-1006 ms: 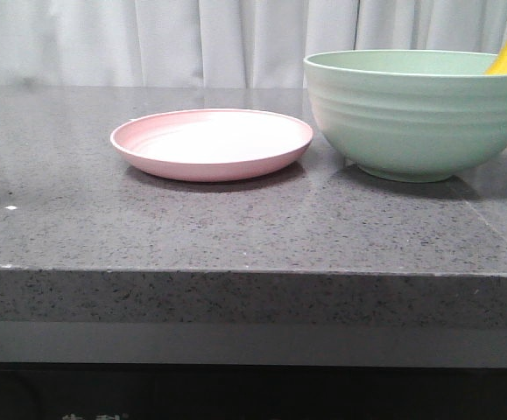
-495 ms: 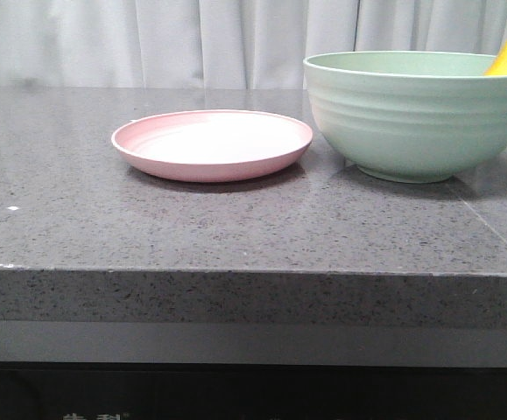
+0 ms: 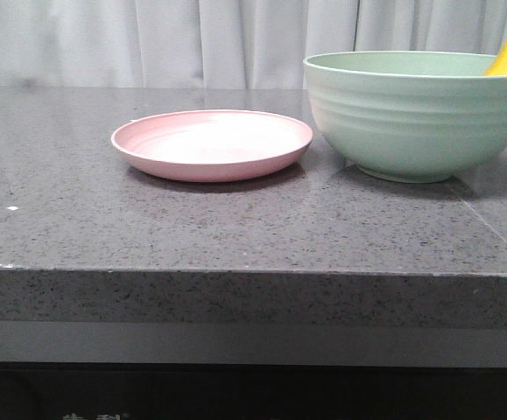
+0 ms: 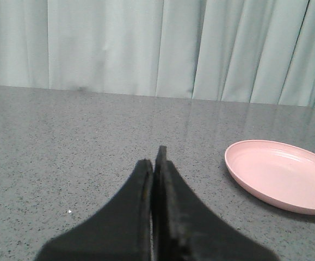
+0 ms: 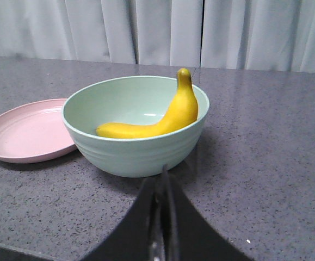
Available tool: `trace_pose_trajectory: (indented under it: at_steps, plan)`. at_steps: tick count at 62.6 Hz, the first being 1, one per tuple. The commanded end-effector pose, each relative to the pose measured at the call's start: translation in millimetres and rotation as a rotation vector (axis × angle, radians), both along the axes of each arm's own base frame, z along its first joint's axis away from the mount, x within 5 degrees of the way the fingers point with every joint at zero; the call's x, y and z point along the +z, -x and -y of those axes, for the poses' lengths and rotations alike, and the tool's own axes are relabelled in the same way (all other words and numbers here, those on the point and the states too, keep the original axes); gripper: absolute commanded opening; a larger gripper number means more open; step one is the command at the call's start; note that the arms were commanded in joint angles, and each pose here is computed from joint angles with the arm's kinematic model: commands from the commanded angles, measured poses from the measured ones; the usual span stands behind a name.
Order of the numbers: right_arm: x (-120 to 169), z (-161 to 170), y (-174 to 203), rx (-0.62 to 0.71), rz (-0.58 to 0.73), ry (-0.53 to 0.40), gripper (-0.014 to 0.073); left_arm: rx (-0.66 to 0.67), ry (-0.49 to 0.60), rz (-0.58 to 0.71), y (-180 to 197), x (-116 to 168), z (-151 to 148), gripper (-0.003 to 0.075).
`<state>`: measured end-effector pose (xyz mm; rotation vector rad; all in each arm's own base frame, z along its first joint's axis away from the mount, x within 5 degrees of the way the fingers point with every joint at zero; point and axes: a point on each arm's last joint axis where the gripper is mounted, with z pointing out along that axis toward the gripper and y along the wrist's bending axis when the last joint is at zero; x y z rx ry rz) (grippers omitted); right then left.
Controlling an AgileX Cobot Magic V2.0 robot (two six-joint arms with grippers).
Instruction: Transfer banana from pink plate to green bowl
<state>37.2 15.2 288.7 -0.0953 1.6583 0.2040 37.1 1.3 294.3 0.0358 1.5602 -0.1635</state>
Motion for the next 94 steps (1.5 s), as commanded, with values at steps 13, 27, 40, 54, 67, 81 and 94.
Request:
trace_pose_trajectory:
  at_steps: [13, 27, 40, 54, 67, 81, 94]
  plan:
    - [15, 2, 0, -0.027, 0.097, -0.019, -0.0057, -0.015, 0.013, 0.079, 1, 13, 1, -0.0018]
    - [15, 2, 0, -0.027, 0.097, -0.019, -0.0057, -0.015, 0.013, 0.079, 1, 13, 1, -0.0018]
    - [15, 2, 0, -0.026, 0.095, -0.019, -0.0057, -0.021, 0.0, 0.069, 1, 9, 2, -0.0018]
    - [14, 2, 0, -0.024, 0.09, -0.018, -0.0057, -0.091, -0.116, 0.099, 8, -4, 8, -0.0018]
    - [14, 2, 0, -0.023, 0.087, -0.017, -0.0057, -0.021, -0.066, 0.025, 1, -35, 8, -0.0018]
    - [14, 2, 0, -0.023, 0.087, -0.017, -0.0057, 0.128, 0.0, 0.033, -13, -69, 2, -0.0018]
    - [14, 2, 0, -0.023, 0.087, -0.017, -0.0057, 0.141, -0.01, 0.033, -17, -88, 1, -0.0018]
